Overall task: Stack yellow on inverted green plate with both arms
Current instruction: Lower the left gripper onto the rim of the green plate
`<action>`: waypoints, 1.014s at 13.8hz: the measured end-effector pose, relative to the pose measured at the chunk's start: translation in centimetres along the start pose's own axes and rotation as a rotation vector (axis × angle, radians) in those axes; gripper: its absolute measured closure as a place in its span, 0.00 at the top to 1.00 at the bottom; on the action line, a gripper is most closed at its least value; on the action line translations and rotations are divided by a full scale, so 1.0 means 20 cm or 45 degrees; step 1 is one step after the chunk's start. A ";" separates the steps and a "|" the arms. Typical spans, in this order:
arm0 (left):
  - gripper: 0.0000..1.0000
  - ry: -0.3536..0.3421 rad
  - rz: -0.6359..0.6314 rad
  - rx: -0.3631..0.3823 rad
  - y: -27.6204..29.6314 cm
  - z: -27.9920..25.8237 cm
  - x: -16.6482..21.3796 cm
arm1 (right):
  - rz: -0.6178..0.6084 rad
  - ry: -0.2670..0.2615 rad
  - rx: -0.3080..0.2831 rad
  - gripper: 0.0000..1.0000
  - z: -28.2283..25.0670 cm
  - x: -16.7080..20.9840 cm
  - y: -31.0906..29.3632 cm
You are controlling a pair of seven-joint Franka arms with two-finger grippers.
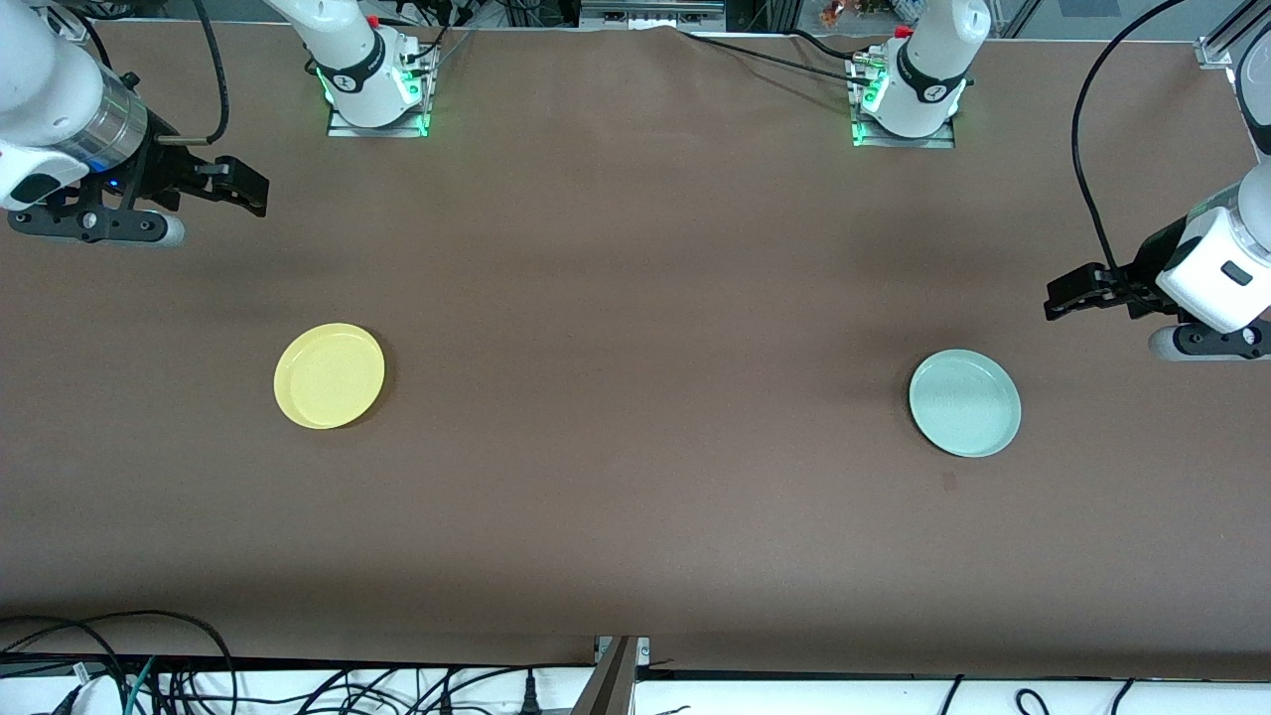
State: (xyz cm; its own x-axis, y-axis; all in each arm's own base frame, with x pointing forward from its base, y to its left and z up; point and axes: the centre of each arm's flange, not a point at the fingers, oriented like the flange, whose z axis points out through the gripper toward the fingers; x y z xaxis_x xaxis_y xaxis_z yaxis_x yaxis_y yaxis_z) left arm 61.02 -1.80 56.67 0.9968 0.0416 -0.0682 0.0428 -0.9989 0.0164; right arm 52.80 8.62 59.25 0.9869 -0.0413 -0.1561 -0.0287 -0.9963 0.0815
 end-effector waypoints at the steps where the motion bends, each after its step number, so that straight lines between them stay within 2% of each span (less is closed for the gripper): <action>1: 1.00 0.001 0.000 0.000 0.00 0.00 0.00 | 0.002 -0.002 0.000 1.00 0.00 0.00 0.00; 7: 1.00 0.001 0.006 0.001 -0.02 0.01 0.01 | 0.004 -0.005 -0.001 1.00 0.00 0.00 0.00; 9: 1.00 -0.024 0.039 0.004 -0.06 0.07 0.04 | 0.005 -0.005 -0.001 1.00 0.00 0.00 0.00; 12: 1.00 -0.143 0.011 0.005 -0.24 0.38 0.16 | 0.005 -0.008 -0.002 1.00 0.00 0.00 0.00; 14: 1.00 -0.170 -0.046 -0.017 -0.43 0.63 0.27 | 0.005 -0.013 -0.003 1.00 0.00 -0.01 0.00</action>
State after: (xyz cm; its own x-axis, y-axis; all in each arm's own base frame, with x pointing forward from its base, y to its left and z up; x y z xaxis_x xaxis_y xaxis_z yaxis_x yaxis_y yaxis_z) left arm 65.12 6.77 43.65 0.9768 0.0738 -0.2013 0.0804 -0.9965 0.0249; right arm 52.68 8.56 59.21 0.9851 -0.0457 -0.1658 -0.0320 -0.9959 0.0841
